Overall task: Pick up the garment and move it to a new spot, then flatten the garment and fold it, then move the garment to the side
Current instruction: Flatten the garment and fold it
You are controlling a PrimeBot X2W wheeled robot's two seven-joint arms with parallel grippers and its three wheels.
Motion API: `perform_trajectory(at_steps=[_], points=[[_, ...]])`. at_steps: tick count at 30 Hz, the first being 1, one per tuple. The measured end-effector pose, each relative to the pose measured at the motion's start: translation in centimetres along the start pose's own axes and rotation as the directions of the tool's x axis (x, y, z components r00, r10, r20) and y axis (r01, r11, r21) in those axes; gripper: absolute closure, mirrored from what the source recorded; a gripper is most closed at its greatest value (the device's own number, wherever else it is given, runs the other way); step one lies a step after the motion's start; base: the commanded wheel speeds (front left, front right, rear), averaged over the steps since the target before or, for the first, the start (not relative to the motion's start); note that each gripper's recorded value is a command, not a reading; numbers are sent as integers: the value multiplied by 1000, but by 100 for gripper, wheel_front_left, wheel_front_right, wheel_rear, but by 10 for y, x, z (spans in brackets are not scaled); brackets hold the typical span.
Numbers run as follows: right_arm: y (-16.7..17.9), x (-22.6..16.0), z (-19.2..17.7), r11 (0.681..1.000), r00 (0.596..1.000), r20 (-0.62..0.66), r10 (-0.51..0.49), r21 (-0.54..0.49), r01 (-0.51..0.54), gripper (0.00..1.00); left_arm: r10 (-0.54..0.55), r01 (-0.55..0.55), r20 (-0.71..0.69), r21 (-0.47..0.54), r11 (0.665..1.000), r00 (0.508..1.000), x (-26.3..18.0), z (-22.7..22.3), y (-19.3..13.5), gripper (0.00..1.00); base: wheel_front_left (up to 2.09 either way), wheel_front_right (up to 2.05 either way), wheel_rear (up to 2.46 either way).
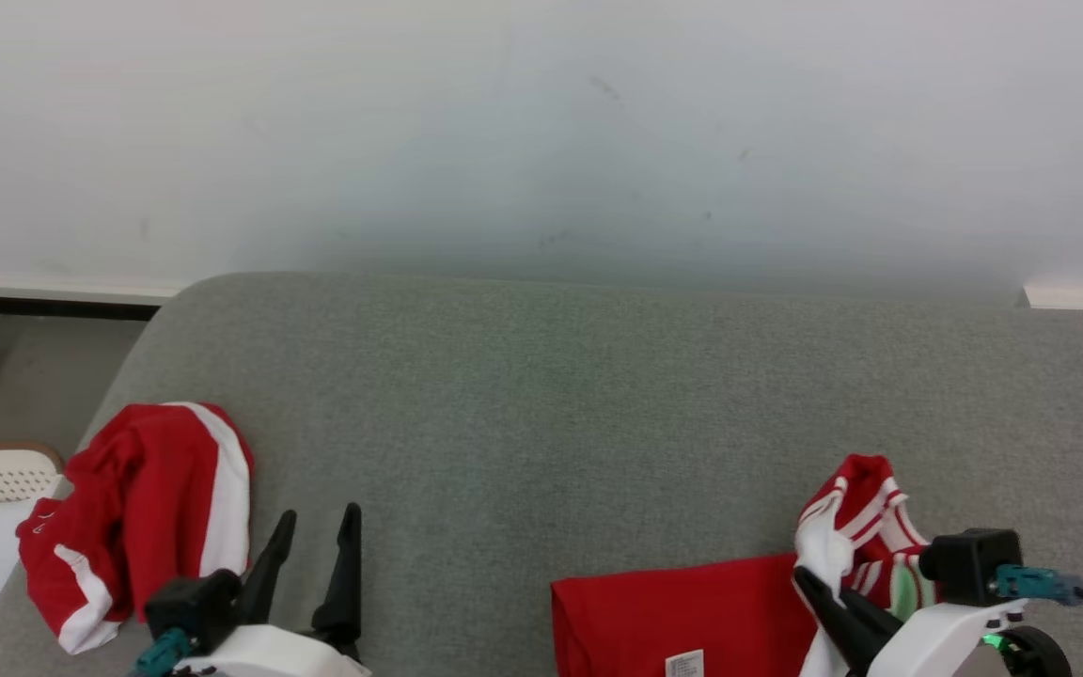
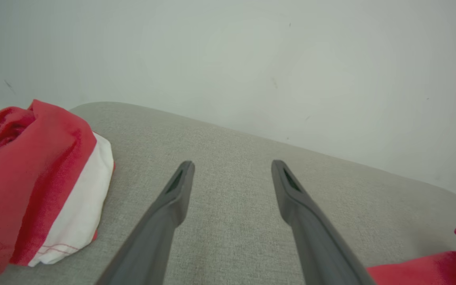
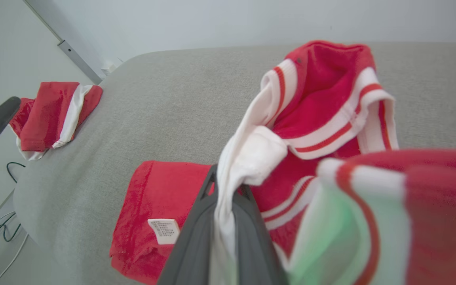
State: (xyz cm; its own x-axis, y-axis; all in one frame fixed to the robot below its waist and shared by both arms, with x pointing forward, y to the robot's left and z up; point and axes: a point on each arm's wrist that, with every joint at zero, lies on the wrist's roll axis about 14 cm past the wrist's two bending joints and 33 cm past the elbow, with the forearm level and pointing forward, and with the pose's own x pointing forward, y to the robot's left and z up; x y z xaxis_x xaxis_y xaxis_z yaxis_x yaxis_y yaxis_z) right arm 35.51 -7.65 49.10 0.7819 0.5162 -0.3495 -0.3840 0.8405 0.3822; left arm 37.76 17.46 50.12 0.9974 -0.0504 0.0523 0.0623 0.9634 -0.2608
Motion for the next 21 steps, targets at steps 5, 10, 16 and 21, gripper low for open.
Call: perform_trajectory(at_steps=[5, 10, 16, 21], points=[[43, 18, -19, 993, 991, -69, 117, -12, -118, 100, 31, -31, 11, 4, 1000, 999, -7, 4, 11, 0, 0, 0, 0], [79, 31, -31, 975, 969, -116, 216, -29, -221, 100, 79, -79, 23, 6, 997, 997, -17, 9, 26, 0, 0, 0, 0], [108, 41, -54, 953, 935, -198, 294, -15, -303, 100, 123, -123, 31, 4, 992, 992, -29, 11, 40, 0, 0, 0, 0], [118, 47, -74, 946, 913, -256, 319, 21, -324, 94, 140, -140, 38, 3, 990, 989, -32, 14, 45, 0, 0, 0, 0]])
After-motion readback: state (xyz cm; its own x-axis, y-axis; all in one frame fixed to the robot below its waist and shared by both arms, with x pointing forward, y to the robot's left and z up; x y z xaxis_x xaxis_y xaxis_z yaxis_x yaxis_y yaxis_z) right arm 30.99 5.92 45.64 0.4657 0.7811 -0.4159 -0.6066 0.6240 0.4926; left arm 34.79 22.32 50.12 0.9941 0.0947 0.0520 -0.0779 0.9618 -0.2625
